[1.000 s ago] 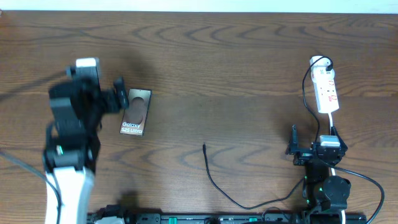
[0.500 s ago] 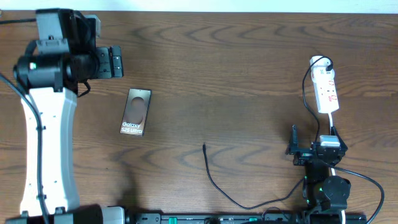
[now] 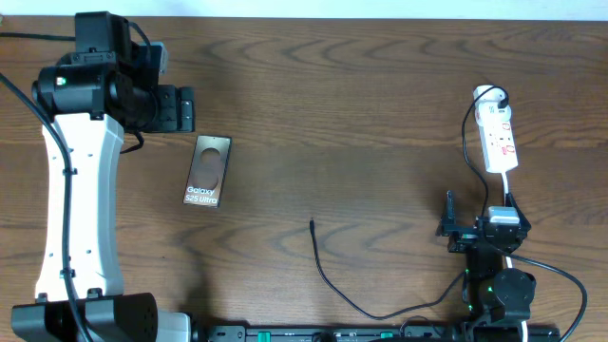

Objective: Plug charger to phone and switch on socket
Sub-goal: 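Raise the left arm and move the left gripper over the phone box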

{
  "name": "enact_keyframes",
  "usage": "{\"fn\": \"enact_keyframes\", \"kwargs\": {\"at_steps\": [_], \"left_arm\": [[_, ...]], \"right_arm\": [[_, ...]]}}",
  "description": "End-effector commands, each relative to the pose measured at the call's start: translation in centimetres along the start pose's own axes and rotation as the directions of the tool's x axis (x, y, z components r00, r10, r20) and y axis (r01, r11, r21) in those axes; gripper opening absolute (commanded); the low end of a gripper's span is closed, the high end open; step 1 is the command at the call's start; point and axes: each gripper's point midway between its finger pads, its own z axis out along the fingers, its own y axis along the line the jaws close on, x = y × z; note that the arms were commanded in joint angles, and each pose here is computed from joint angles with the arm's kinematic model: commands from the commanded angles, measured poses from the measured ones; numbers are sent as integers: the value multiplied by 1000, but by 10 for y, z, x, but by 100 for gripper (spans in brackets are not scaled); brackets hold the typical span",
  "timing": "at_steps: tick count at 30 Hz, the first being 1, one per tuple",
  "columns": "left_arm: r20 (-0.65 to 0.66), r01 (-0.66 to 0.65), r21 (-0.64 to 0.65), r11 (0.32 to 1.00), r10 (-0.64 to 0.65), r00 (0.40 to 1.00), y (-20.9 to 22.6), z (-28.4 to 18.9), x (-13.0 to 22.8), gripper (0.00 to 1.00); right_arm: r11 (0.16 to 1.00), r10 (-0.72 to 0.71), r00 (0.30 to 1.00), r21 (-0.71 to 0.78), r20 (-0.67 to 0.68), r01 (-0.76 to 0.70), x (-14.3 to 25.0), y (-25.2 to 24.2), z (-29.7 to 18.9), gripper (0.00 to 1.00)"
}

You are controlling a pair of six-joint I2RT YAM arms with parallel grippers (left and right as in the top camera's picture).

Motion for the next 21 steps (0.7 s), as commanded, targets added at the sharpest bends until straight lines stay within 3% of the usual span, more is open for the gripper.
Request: {"fn": "enact_keyframes", "kwargs": {"at_steps": [1,2,3,4,5,6,14,21], "left_arm": [[9,-17,6,1000,17,1000,-2,-4,-3,19],[8,-13,7,1000,13,1000,-2,-3,-3,15],[7,-13,7,1000,13,1000,-2,-3,-3,31],[7,-13,7,1000,13,1000,-2,-3,-3,56],[7,-13,7,1000,13,1000,-2,-3,-3,91],[7,-13,7,1000,13,1000,-2,-3,-3,98],[-9,-3,70,998,4,1000,-15,5,1,98],[-127,-56,89,994,67,990,-20,38,24,98]], "right_arm": [[1000,-13,1000,1,1,13,0,0,0,99],[1000,-13,1000,1,1,13,0,0,0,99],[1000,-13,1000,1,1,13,0,0,0,99],[1000,-13,1000,1,1,13,0,0,0,99],[1000,-13,1000,1,1,13,0,0,0,99],[1000,-13,1000,1,1,13,0,0,0,99],[1000,-13,1000,1,1,13,0,0,0,99],[1000,-13,1000,1,1,13,0,0,0,99]]}}
